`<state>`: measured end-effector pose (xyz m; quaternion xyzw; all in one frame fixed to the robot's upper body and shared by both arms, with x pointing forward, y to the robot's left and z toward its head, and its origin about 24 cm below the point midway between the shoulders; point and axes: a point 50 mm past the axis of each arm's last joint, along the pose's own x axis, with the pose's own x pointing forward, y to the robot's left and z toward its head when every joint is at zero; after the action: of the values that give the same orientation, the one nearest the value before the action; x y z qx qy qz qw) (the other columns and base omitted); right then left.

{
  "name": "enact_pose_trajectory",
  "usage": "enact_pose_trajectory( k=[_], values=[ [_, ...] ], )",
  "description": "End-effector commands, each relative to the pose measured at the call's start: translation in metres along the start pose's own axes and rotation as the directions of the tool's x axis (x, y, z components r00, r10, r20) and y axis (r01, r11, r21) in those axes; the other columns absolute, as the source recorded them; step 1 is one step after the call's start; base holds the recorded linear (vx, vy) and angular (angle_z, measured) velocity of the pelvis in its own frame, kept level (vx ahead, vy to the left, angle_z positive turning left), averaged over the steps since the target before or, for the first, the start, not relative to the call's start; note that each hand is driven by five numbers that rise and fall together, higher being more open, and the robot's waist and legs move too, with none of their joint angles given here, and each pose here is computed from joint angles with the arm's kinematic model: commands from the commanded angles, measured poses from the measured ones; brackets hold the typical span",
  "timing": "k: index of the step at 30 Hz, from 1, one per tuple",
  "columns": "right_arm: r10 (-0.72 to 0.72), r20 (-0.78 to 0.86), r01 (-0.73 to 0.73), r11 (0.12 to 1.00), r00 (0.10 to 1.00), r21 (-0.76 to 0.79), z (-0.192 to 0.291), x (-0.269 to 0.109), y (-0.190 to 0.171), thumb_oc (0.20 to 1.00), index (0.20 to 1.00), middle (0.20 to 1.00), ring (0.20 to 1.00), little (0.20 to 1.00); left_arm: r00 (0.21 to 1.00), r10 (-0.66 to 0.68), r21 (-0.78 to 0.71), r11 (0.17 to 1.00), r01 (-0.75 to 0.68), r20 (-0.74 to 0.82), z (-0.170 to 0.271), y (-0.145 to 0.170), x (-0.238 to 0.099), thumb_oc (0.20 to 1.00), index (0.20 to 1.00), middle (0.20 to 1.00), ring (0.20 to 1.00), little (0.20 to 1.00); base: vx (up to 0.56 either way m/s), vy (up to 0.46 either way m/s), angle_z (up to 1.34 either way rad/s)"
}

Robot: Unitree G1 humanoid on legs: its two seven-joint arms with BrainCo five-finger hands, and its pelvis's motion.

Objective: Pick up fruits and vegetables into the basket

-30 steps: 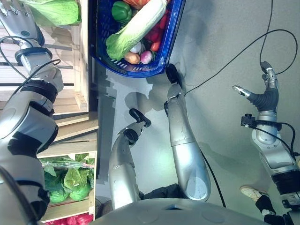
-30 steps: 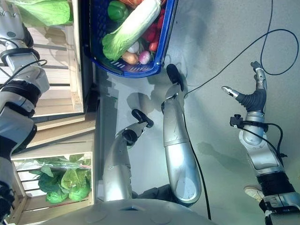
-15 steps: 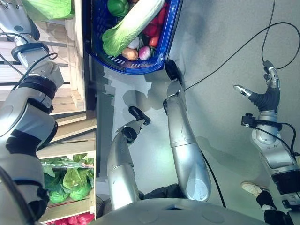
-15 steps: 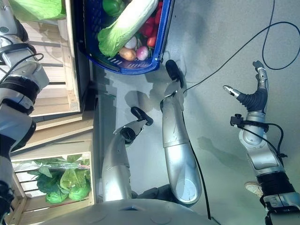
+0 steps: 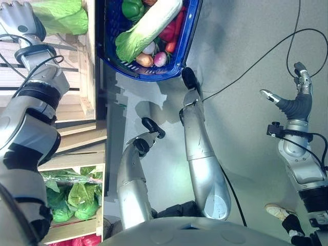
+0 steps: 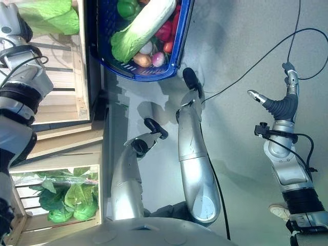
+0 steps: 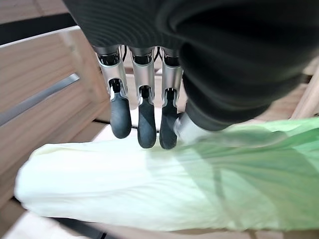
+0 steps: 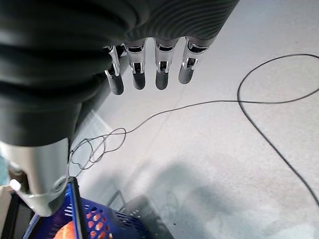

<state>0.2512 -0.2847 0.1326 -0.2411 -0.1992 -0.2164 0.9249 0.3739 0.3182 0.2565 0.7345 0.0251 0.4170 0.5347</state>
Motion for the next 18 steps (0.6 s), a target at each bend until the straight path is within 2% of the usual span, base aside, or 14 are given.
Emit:
enact_pose_trajectory(
  k=[1, 12, 16, 17, 18],
  values=[
    [-0.034, 0.062, 0.033, 0.999, 0.997, 0.015, 0.009, -0.005, -0.011, 1.0, 1.0, 1.0, 1.0, 1.0, 0.981, 0.021, 0.126, 0.992, 0.004, -0.193, -0.08, -0.003, 0.01, 0.2, 0.2, 0.2, 0.2, 0.2, -0.01, -0.002, 0.06],
    [-0.032, 0.069, 0.029, 0.999, 0.997, 0.044, 0.014, -0.009, -0.016, 1.0, 1.0, 1.0, 1.0, 1.0, 0.987, -0.025, 0.169, 0.984, 0.052, -0.159, -0.101, -0.026, -0.007, 0.2, 0.2, 0.2, 0.2, 0.2, -0.01, -0.024, 0.07],
    [-0.04, 0.065, 0.037, 0.998, 0.997, 0.047, 0.014, -0.01, -0.018, 1.0, 1.0, 1.0, 1.0, 1.0, 0.99, -0.005, 0.193, 0.981, 0.032, -0.14, -0.105, -0.031, -0.013, 0.2, 0.2, 0.2, 0.2, 0.2, -0.02, -0.043, 0.05],
    [-0.043, 0.063, 0.04, 0.998, 0.997, 0.048, 0.014, -0.01, -0.018, 1.0, 1.0, 1.0, 1.0, 1.0, 0.992, 0.012, 0.204, 0.979, 0.015, -0.126, -0.105, -0.031, -0.014, 0.222, 0.222, 0.222, 0.222, 0.222, -0.01, -0.034, 0.05],
    [-0.045, 0.065, 0.041, 0.998, 0.997, 0.05, 0.014, -0.01, -0.018, 1.0, 1.0, 1.0, 1.0, 1.0, 0.993, 0.048, 0.21, 0.977, -0.025, -0.105, -0.105, -0.03, -0.015, 0.721, 0.721, 0.721, 0.721, 0.721, -0.01, -0.031, 0.06]
  ],
)
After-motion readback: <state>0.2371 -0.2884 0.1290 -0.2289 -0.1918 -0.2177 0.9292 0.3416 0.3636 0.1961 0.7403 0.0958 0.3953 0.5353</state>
